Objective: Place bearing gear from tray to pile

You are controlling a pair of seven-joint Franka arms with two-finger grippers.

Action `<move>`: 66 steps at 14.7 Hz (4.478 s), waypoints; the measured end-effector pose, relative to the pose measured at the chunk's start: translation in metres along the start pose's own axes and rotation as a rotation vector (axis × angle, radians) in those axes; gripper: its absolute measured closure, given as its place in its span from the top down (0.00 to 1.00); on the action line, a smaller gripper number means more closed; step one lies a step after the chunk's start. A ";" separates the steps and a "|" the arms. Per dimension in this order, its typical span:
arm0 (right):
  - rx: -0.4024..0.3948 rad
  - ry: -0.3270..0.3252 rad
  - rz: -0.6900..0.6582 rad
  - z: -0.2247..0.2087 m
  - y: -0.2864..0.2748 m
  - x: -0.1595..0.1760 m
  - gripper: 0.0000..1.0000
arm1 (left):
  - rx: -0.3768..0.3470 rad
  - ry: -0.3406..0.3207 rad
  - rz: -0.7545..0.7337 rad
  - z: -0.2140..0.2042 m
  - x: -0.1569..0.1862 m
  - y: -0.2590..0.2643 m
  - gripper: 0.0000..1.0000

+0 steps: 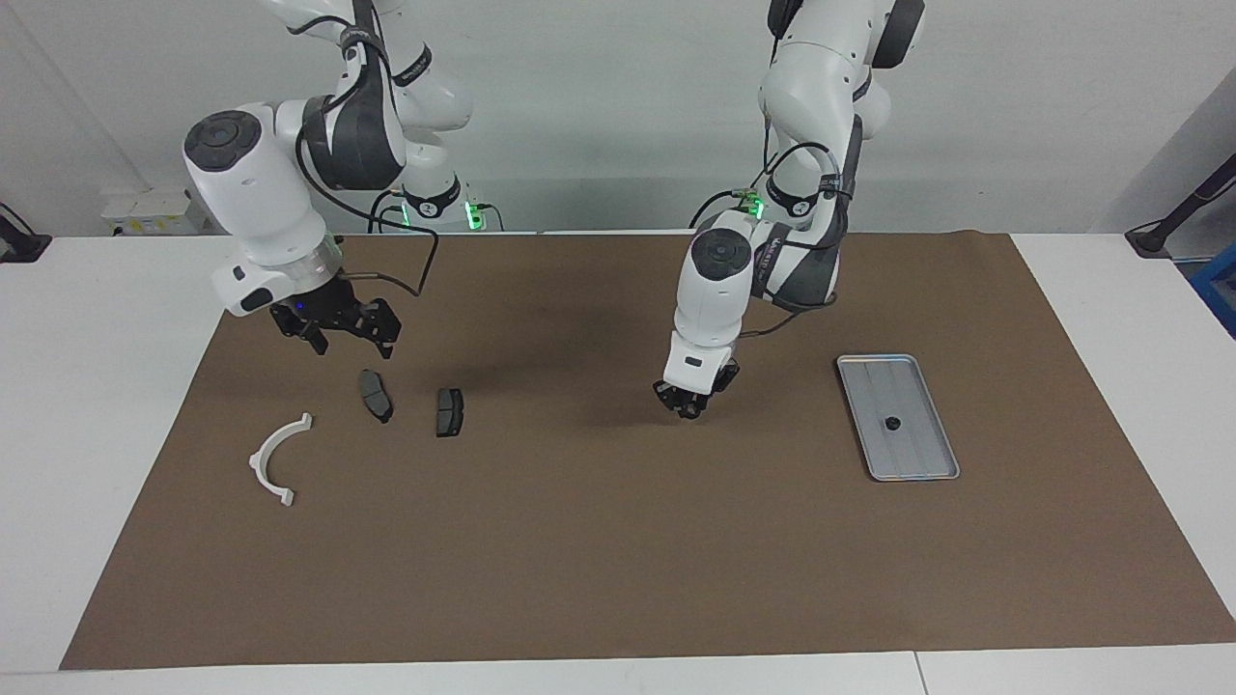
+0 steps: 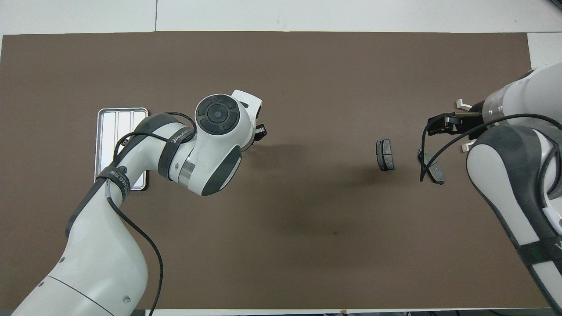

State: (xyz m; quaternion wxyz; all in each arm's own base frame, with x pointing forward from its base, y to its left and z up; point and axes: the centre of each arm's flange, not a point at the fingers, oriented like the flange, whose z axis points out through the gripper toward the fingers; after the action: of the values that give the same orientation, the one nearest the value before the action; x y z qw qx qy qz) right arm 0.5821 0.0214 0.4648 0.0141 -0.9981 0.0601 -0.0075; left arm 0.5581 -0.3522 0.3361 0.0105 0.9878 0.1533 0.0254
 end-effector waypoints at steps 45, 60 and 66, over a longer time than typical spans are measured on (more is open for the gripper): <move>-0.056 0.032 0.373 0.138 -0.419 -0.048 1.00 | 0.015 0.040 0.217 0.006 0.144 -0.318 0.93; -0.075 0.045 0.337 0.196 -0.467 -0.053 1.00 | 0.003 0.072 0.223 0.031 0.124 -0.321 0.24; -0.074 0.052 0.342 0.195 -0.465 -0.049 0.89 | 0.018 0.035 0.228 -0.030 0.156 -0.308 0.24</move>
State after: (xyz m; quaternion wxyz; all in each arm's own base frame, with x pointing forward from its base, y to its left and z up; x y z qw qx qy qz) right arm 0.5920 0.4944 0.2828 -0.0233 -0.9726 0.2295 -0.0288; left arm 0.6114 -0.0108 0.3650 -0.0039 0.9983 0.0401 0.0424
